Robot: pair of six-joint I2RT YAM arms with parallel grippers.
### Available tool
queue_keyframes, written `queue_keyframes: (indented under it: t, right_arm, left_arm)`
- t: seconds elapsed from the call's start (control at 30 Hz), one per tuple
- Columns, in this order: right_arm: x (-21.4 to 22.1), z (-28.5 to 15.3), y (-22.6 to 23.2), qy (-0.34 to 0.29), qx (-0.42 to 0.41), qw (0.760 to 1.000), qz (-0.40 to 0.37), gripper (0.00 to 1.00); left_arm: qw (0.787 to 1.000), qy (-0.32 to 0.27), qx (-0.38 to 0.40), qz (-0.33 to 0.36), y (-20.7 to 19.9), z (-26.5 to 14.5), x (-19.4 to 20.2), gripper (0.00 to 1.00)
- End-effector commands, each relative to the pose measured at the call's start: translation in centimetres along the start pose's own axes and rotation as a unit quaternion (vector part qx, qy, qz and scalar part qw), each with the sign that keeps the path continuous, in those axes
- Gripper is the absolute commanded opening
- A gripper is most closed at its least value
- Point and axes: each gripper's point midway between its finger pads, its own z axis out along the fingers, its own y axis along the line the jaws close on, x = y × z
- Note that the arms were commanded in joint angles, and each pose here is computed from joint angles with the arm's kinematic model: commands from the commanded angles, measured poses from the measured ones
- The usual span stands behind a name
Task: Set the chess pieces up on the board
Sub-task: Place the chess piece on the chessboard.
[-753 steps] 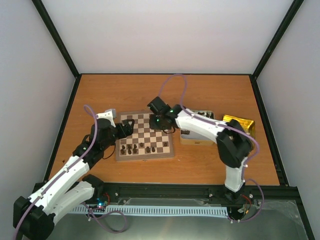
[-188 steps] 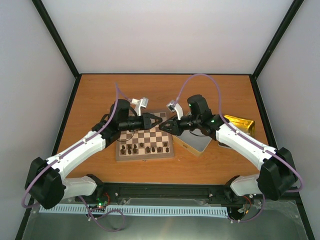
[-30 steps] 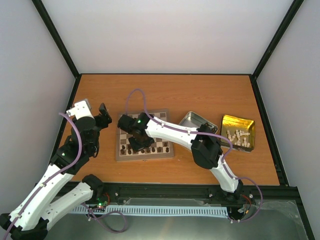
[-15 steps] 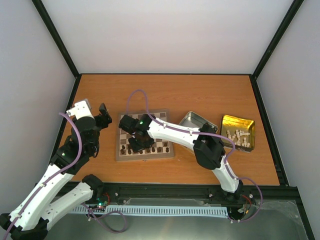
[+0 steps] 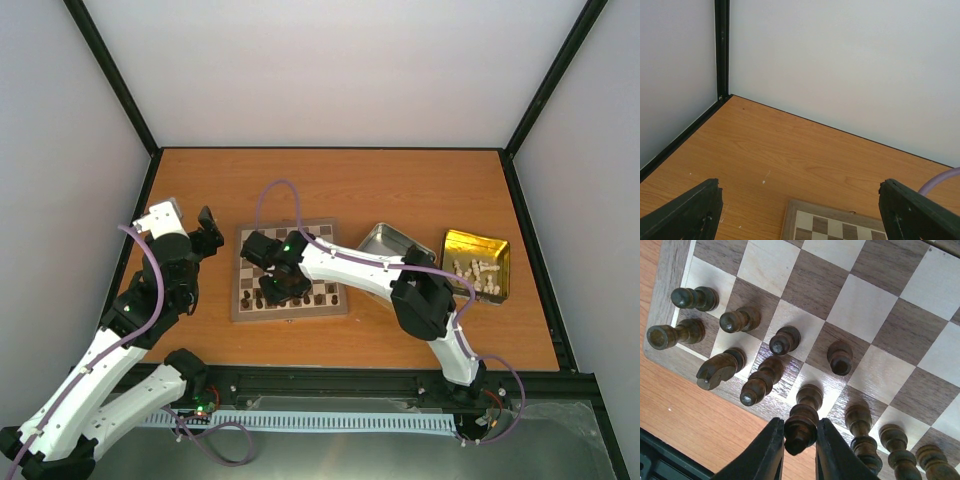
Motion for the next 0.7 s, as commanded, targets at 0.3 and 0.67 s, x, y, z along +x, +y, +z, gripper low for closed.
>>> queue_keyframes:
  t: [0.3,0.67]
  right_arm:
    - [-2.6,-8.2,0.0,-0.084,-0.022,0.996,0.037,0.39]
    - [-1.0,-12.6,-18.3,-0.187,0.086,0.95,0.235,0.5]
  left_arm:
    - [0.999,-0.025,0.024,-0.016,-0.5,-0.6,-1.6,0.86]
    - [0.988,-0.011,0.151,0.012,-5.4,-0.7,-0.8,0.92]
